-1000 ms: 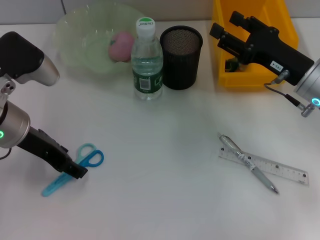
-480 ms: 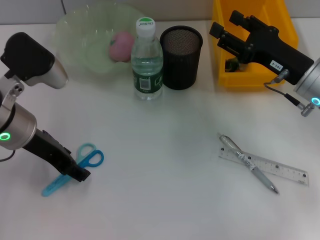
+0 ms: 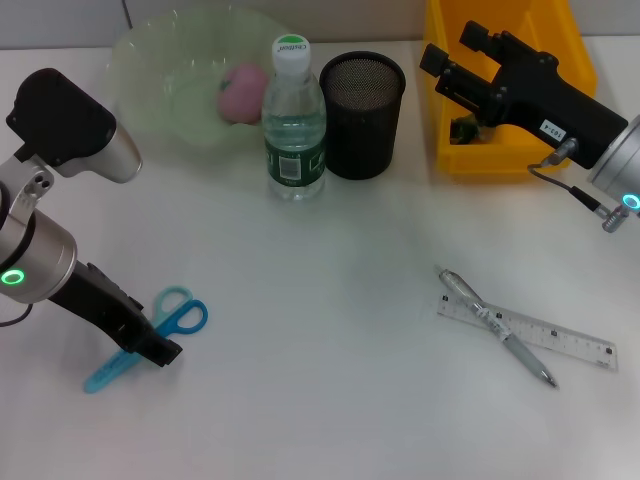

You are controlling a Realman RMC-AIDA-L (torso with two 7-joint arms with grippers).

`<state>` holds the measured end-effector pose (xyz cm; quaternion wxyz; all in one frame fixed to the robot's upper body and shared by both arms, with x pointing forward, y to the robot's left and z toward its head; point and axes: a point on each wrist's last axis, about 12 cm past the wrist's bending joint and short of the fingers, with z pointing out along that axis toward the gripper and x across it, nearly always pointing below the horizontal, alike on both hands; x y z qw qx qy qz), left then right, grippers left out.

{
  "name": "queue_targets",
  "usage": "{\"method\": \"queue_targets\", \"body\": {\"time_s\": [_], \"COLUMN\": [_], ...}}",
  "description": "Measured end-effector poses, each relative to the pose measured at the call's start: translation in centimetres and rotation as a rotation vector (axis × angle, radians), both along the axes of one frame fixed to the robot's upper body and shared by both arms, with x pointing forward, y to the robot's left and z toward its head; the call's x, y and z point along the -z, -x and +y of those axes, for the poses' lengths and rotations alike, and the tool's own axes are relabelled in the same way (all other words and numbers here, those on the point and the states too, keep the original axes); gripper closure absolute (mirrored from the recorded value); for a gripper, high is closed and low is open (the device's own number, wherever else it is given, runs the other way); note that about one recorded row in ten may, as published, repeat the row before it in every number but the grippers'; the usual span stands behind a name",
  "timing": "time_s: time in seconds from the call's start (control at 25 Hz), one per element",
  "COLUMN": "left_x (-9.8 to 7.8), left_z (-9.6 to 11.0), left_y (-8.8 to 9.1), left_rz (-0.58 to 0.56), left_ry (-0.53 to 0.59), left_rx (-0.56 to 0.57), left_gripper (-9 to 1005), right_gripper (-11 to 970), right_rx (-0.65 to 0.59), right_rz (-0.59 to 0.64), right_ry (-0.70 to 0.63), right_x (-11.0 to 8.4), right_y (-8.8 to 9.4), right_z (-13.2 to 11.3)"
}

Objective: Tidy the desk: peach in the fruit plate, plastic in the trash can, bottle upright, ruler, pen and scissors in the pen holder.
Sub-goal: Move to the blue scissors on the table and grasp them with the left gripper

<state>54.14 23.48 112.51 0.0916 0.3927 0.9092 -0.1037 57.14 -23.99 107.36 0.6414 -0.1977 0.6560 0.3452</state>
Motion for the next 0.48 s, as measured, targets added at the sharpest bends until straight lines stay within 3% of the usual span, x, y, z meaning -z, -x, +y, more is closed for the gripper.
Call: {"method": "queue_targets", "body": {"time_s": [0.48], "left_x": [0.37], "left_z": [0.07], "left_y": [0.07], "left_rz": [-0.004], "left_ry": [-0.032], "left_rx": [0.000], "left_gripper": [226], "right_gripper": [244], "right_rx": [-0.001], "right_rz": [0.000], "right_ry": [-0.002], "right_x": [-0.02], "right_y": [0.00], "right_z": [0.06]}}
